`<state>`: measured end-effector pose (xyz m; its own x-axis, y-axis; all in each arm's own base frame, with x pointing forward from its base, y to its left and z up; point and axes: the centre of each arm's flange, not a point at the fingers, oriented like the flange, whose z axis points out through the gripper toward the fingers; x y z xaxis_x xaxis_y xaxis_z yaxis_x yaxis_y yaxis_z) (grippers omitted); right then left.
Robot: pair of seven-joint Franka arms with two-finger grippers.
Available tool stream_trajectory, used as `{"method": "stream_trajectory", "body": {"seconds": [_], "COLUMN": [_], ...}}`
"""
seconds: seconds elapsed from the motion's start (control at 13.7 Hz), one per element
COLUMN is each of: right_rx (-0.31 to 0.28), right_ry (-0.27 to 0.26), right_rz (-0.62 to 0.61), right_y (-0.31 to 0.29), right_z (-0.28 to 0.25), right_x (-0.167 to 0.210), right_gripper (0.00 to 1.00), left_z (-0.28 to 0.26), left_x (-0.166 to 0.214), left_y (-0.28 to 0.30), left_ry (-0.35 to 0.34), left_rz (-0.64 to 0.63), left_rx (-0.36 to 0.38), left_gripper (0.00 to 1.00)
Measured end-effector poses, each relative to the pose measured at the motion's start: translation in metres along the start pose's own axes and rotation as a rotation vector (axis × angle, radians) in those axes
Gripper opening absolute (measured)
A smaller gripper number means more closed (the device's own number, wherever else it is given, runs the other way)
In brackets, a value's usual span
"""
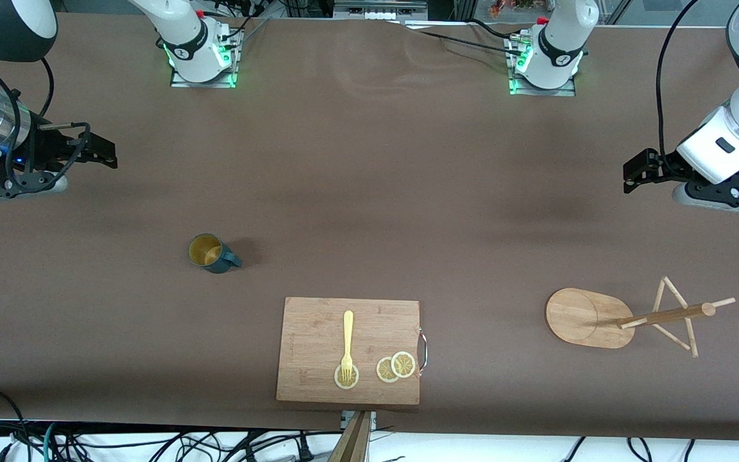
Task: Pass cup and hang on rack
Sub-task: 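Reach the right gripper down to the teal mug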
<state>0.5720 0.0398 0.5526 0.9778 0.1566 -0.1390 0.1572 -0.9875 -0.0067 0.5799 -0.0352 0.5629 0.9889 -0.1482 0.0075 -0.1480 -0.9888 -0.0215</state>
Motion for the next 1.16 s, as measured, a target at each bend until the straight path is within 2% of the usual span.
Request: {"method": "stream_trajectory", "body": {"seconds": [0.22, 0.51, 0.95, 1.16], "right_rx": [0.022, 0.022, 0.008, 0.012], "right_ry": [0.022, 0.033, 0.081, 0.087], "right_rz": [0.002, 0.005, 0.025, 0.086], "right_y": [-0.002, -0.001, 0.003, -0.008], "right_z": [0.015, 0.051, 0.161, 0.206], "right_x": [0.008, 0.026, 0.094, 0.117], "right_gripper": [1.0, 1.0, 1.0, 1.0], "left_z": [0.0, 0.0, 0.0, 0.0], "left_x": [0.0, 0.0, 0.0, 0.0], "left_y": [0.0, 0.0, 0.0, 0.0], "left_ry": [0.0, 0.0, 0.0, 0.001], "left_rz": [0.0, 0.0, 0.0, 0.0], "left_rx": [0.0, 0.0, 0.0, 0.0], "left_gripper": [1.0, 1.0, 1.0, 1.0]}}
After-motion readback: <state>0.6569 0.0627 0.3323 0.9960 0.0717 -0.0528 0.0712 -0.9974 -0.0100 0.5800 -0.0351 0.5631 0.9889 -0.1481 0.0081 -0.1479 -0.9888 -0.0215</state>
